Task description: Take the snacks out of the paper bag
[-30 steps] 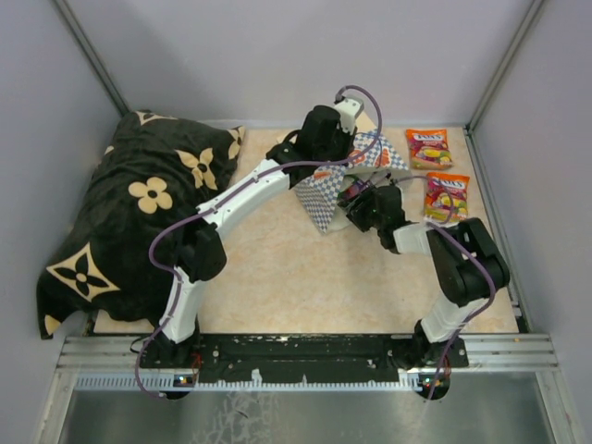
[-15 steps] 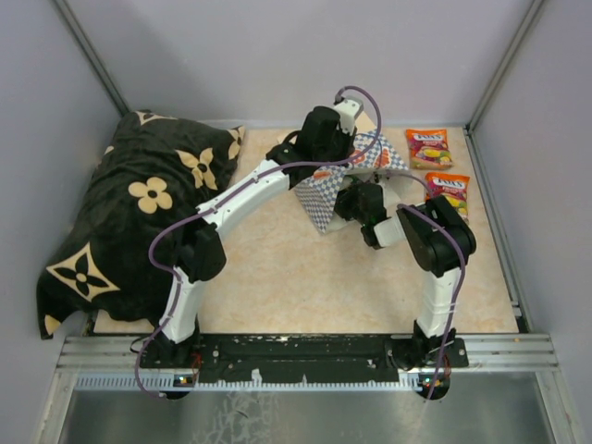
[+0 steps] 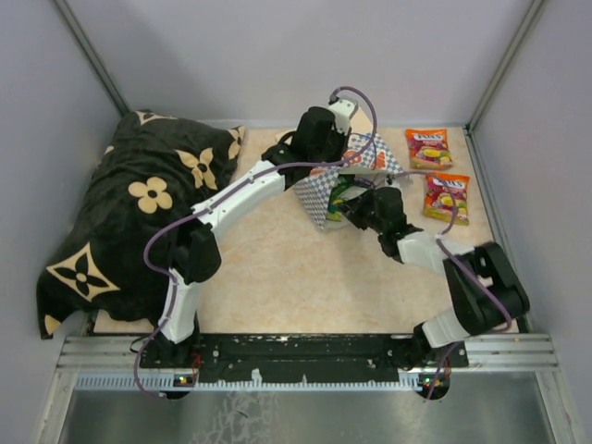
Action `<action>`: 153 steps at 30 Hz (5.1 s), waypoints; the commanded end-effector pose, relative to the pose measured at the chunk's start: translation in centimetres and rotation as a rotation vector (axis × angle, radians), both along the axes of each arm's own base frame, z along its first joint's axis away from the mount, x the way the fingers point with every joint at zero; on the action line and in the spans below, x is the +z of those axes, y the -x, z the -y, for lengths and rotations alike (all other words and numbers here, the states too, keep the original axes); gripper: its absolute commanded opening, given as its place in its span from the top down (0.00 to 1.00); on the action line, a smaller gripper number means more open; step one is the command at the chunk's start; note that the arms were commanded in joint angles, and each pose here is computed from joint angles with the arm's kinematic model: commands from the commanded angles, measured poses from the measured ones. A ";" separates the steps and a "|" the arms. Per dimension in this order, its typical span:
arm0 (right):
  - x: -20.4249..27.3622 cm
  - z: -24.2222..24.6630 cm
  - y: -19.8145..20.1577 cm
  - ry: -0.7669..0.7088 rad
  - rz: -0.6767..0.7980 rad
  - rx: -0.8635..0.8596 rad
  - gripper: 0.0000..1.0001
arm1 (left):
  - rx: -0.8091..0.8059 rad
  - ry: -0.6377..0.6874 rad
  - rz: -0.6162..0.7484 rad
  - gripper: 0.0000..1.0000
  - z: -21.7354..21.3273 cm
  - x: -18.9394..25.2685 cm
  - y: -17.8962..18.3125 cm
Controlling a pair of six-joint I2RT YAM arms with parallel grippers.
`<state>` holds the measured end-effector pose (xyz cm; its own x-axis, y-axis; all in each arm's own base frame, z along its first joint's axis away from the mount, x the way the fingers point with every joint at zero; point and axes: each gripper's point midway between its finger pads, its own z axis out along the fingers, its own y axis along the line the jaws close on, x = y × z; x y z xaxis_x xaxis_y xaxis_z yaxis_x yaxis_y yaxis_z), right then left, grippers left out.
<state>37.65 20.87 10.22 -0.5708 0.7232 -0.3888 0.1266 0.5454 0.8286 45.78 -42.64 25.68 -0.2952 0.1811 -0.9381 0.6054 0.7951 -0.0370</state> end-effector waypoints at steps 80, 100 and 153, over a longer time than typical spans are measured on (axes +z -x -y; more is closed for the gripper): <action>4.2 2.9 -2.2 -0.002 0.110 -0.338 0.50 | 0.107 -0.064 0.023 1.00 -7.6 1.9 -1.0; -1.9 0.7 -7.6 -0.243 0.098 -0.454 0.54 | 0.080 -0.088 0.008 1.00 -5.8 0.9 0.4; 9.1 8.0 14.0 0.490 -0.274 0.296 1.00 | 0.152 -0.110 0.043 1.00 -8.3 -0.1 -3.0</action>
